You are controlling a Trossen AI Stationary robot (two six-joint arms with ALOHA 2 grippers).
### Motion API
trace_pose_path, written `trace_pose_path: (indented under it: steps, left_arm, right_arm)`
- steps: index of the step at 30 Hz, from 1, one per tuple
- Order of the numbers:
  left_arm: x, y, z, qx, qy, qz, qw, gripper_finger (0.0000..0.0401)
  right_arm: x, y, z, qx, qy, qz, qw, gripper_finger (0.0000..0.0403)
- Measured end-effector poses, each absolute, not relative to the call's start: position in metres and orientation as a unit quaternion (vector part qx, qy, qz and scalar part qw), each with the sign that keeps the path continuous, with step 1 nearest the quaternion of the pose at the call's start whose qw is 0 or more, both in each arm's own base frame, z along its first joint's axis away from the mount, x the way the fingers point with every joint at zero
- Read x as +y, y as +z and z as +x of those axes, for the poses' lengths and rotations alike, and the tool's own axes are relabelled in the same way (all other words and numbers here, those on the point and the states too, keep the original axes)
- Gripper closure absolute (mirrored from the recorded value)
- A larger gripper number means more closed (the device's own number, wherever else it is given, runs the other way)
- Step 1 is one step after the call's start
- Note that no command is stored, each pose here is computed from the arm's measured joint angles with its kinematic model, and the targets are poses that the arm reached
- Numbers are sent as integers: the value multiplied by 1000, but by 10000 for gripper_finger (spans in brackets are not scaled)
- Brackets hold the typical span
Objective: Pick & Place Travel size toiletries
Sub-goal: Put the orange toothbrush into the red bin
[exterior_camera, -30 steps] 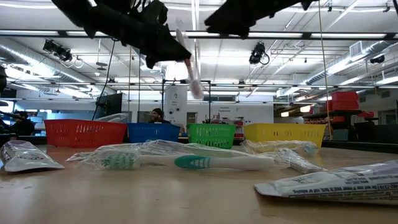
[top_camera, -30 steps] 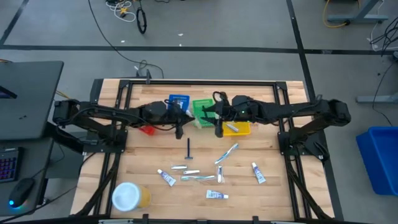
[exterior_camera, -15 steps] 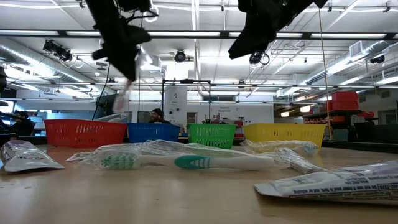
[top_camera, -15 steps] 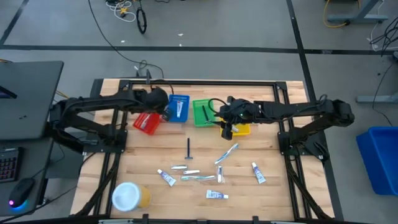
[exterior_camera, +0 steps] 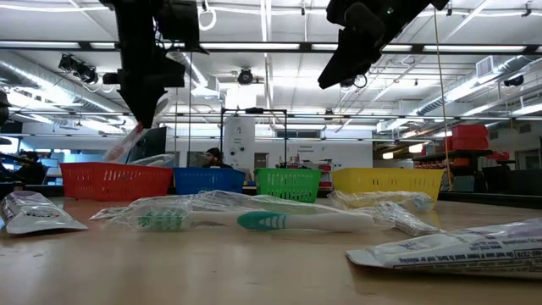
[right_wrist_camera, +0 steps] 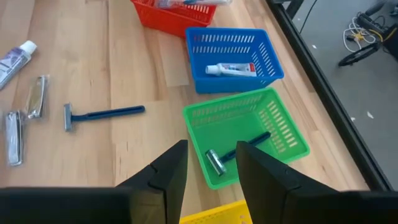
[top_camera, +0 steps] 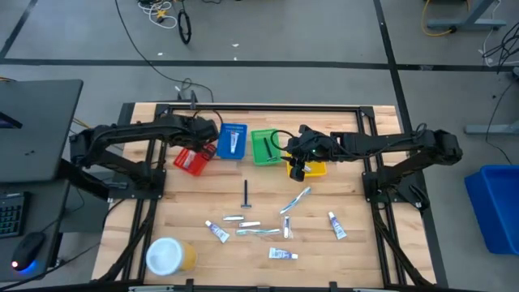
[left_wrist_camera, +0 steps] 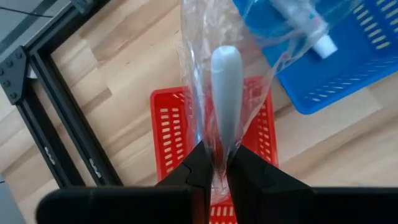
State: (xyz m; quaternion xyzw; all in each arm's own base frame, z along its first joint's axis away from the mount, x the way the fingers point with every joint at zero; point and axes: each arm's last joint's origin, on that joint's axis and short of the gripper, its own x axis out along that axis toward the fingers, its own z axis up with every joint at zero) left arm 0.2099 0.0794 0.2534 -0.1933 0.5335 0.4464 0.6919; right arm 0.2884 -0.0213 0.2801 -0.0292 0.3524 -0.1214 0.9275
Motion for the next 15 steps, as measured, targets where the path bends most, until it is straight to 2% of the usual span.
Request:
trace_pose_path:
  steps: [8,15]
  left_arm:
    - [82,218,219,613,419,-155,652,360]
    - [84,207,225,639,401,-138,642,358]
  right_arm:
    - [-21,280,288,355,-121,-29,927,257]
    - [-21,280,288,355,-120,-31,927,259]
